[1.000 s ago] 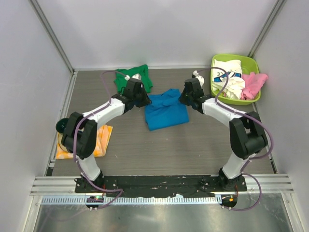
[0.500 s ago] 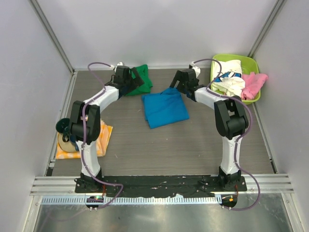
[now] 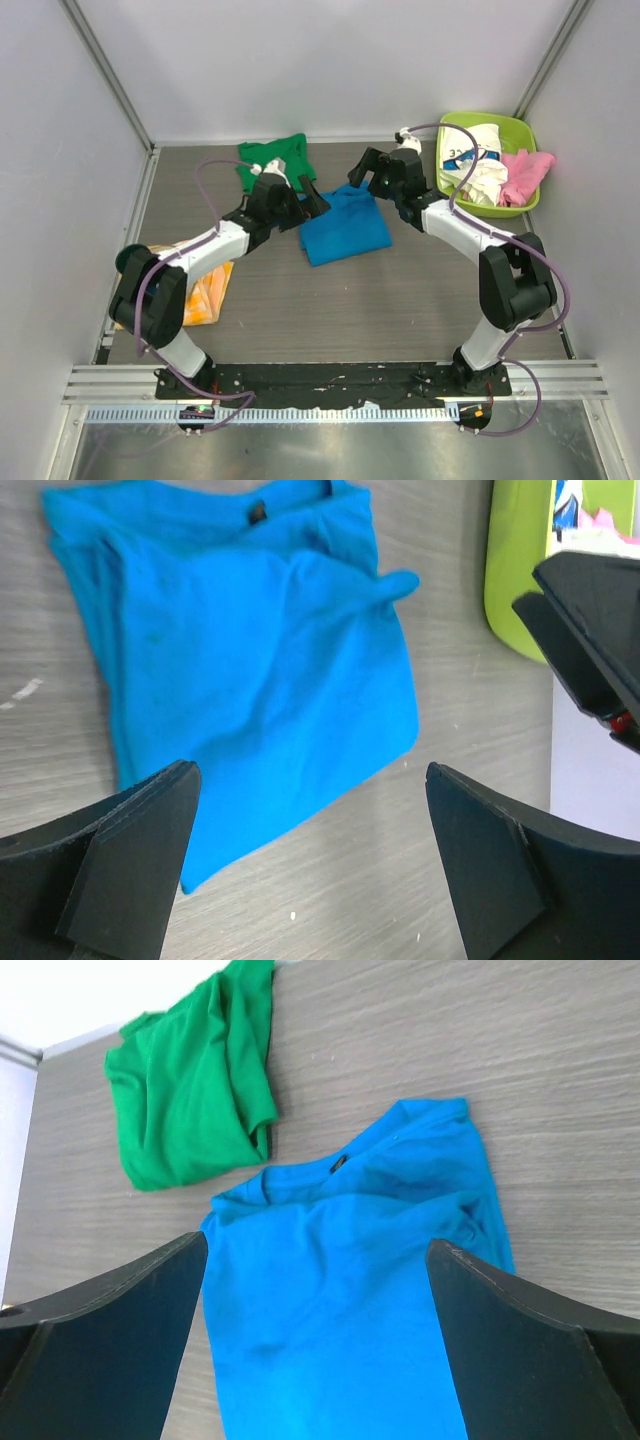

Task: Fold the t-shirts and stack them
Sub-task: Fold the tshirt

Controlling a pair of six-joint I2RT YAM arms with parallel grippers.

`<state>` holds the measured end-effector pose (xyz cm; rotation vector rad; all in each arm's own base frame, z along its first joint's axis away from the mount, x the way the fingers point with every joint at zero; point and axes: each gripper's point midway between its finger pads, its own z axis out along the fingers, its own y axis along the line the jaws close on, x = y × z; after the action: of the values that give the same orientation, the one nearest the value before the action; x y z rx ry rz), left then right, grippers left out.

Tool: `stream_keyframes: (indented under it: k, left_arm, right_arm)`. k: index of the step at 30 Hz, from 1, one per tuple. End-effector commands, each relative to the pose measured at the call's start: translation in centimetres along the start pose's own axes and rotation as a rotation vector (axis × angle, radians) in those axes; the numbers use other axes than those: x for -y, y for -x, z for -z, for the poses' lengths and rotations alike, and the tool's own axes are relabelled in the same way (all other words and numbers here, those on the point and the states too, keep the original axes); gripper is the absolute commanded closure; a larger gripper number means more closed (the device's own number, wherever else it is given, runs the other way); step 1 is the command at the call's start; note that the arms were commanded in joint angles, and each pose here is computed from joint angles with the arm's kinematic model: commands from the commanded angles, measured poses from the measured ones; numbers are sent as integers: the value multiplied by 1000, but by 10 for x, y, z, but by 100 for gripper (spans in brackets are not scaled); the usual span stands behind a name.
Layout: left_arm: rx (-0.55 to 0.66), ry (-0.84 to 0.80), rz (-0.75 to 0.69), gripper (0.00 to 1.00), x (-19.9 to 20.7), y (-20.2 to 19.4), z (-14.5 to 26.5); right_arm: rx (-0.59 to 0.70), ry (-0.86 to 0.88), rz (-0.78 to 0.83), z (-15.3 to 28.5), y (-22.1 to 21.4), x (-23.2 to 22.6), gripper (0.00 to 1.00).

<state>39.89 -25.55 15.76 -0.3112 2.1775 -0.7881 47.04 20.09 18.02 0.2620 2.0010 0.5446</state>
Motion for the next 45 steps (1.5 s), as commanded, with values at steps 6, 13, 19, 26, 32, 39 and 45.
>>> stream_keyframes:
  k: [6,13,19,26,32,39,45]
  left_arm:
    - [-110,-113,111,0,10,-39,-14]
    - [-125,5,87,0,-28,-61,22]
    - [-151,37,68,0,-48,-78,34]
    - [-151,52,38,0,-54,-80,41]
    - [-134,43,31,0,-51,-76,44]
    - [-130,22,23,0,-44,-71,46]
    - [-127,65,-11,0,-53,-70,48]
  right_arm:
    - [-133,88,6,7,-29,-13,2]
    - [-268,210,-53,-6,-71,-38,3]
    - [-378,291,-87,-6,-123,-61,3]
    - [-333,424,-95,-7,-103,-99,5]
    - [-344,447,-79,-34,-96,-114,5]
    - [-367,431,-133,-78,-113,-102,5]
    - [-326,455,-130,-75,-105,-103,5]
